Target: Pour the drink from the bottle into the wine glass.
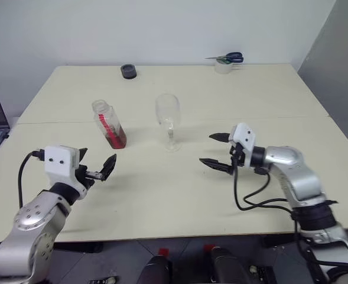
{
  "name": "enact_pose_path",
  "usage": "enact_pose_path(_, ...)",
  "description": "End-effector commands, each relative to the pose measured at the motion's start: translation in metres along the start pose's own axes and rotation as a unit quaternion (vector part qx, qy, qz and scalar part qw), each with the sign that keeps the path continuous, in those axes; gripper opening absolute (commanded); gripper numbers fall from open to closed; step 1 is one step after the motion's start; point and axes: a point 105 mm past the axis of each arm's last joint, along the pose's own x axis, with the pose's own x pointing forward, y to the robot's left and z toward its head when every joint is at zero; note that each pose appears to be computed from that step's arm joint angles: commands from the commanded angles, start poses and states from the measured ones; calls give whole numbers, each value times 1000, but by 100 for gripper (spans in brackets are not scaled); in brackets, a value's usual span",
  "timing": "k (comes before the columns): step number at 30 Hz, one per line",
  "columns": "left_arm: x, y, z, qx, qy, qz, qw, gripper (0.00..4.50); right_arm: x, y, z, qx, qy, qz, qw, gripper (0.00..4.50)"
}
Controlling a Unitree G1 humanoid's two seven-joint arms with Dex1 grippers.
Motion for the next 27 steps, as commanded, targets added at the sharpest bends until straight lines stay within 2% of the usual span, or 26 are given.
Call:
enact_pose_path(1,12,6,9,14,-34,42,998,450,-7,11,39,-4,-38,34,999,448)
enact_pose_path(4,24,9,9,7,-47,71,996,450,-15,16,66,18,-68,54,996,448)
enact_pose_path(9,36,17,10,1,-58,108,992,450,-21,15,87,41,-96,52,993,448)
enact_pose_path(27,61,7,14,-8,-73,79,994,450,-17,14,93,58,-104,17,993,448)
